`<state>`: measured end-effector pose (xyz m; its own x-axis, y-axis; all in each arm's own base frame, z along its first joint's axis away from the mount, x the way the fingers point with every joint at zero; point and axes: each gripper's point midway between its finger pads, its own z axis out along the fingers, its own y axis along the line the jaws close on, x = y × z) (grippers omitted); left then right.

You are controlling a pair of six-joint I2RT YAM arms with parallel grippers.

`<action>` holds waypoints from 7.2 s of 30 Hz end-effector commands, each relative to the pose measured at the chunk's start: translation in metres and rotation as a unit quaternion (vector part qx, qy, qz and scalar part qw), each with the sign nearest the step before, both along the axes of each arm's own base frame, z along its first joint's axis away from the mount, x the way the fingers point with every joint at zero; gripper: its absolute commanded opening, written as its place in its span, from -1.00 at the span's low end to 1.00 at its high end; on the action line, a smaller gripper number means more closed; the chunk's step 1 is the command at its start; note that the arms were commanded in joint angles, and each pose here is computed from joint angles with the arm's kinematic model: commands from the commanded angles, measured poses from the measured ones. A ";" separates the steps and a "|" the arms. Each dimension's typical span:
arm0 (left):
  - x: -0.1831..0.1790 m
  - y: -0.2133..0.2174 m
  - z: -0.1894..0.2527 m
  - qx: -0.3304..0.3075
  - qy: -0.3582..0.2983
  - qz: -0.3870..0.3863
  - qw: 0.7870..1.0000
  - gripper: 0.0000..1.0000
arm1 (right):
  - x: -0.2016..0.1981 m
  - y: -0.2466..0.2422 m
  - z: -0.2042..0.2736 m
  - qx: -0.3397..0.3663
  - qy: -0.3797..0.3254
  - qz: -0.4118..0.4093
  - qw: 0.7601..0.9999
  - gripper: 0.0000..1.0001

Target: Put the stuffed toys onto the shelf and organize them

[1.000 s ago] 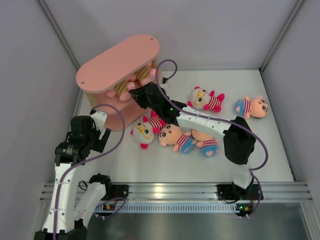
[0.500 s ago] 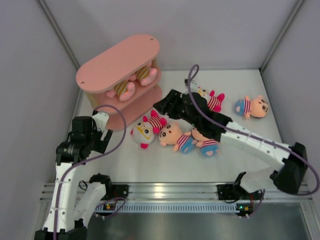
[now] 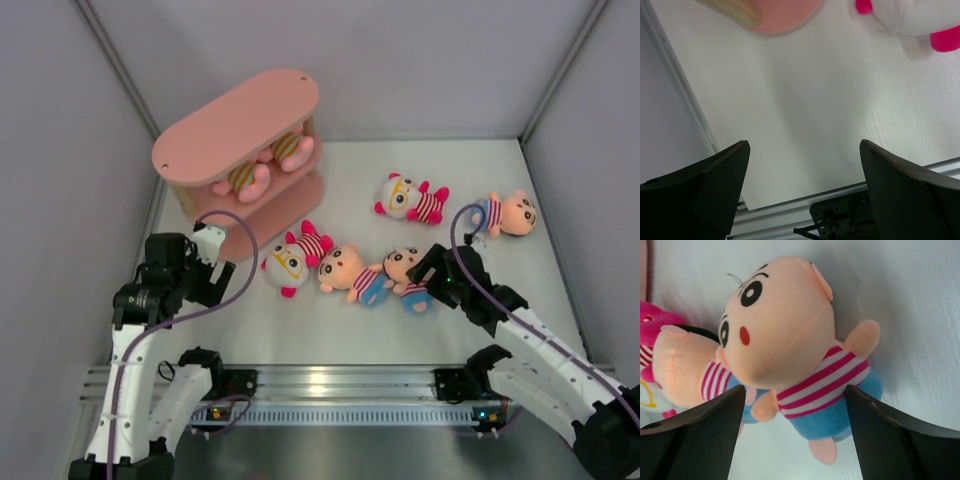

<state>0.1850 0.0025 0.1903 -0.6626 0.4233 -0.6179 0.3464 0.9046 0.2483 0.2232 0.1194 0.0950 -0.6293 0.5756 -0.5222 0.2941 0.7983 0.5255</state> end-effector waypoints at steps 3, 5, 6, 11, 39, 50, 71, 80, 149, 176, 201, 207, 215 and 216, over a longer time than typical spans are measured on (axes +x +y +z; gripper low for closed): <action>-0.002 -0.035 0.014 -0.070 -0.010 -0.072 0.995 0.92 | 0.008 0.005 -0.028 0.019 0.024 -0.009 0.999 0.52; -0.005 -0.050 0.030 -0.093 -0.024 -0.120 0.988 0.90 | 0.007 0.000 -0.035 0.011 0.027 -0.023 0.999 0.38; -0.008 -0.053 0.034 -0.097 -0.025 -0.129 0.987 0.90 | 0.006 -0.006 -0.040 -0.001 0.027 -0.031 0.999 0.29; -0.012 -0.074 0.073 -0.131 -0.060 -0.182 0.973 0.90 | 0.010 -0.018 -0.028 -0.041 0.003 -0.028 0.999 -1.00; 0.039 -0.116 0.253 -0.193 -0.228 -0.274 0.914 0.97 | 0.038 0.295 0.352 -0.083 -0.328 0.338 0.878 -1.00; 0.085 -0.097 0.241 -0.163 -0.234 -0.206 0.936 0.88 | -0.001 0.331 0.383 0.036 -0.375 0.400 0.836 -1.00; 0.150 -0.066 0.272 -0.062 -0.326 -0.159 0.930 -1.00 | 0.050 0.299 0.370 0.049 -0.379 0.356 0.853 0.24; 0.198 -0.029 0.295 -0.059 -0.343 -0.141 0.927 -1.00 | 0.047 0.230 0.330 0.044 -0.360 0.298 0.883 0.28; 0.122 0.026 0.252 -0.071 -0.270 -0.128 0.952 0.50 | 0.006 0.092 -0.011 -0.048 -0.033 0.328 0.943 0.51; 0.096 0.007 0.237 -0.102 -0.262 -0.130 0.951 0.54 | 0.043 0.046 0.200 -0.007 -0.231 0.161 0.959 -1.00; 0.095 -0.004 0.239 -0.138 -0.259 -0.145 0.945 0.54 | 0.209 0.278 0.393 0.215 -0.321 0.168 0.907 -1.00; 0.087 -0.010 0.246 -0.135 -0.270 -0.154 0.941 0.54 | 0.208 0.307 0.372 0.226 -0.294 0.193 0.909 -1.00; 0.084 -0.017 0.248 -0.146 -0.272 -0.171 0.936 0.54 | 0.198 0.322 0.358 0.220 -0.279 0.212 0.911 -1.00; 0.084 -0.018 0.247 -0.148 -0.271 -0.173 0.935 0.54 | 0.193 0.328 0.357 0.225 -0.275 0.227 0.907 -1.00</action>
<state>0.2722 -0.0065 0.4272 -0.1219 0.3157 -0.9410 0.4991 0.8390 0.2168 0.4361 0.4325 0.4258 -0.5592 0.5616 -0.6099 -0.3484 0.5083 0.7875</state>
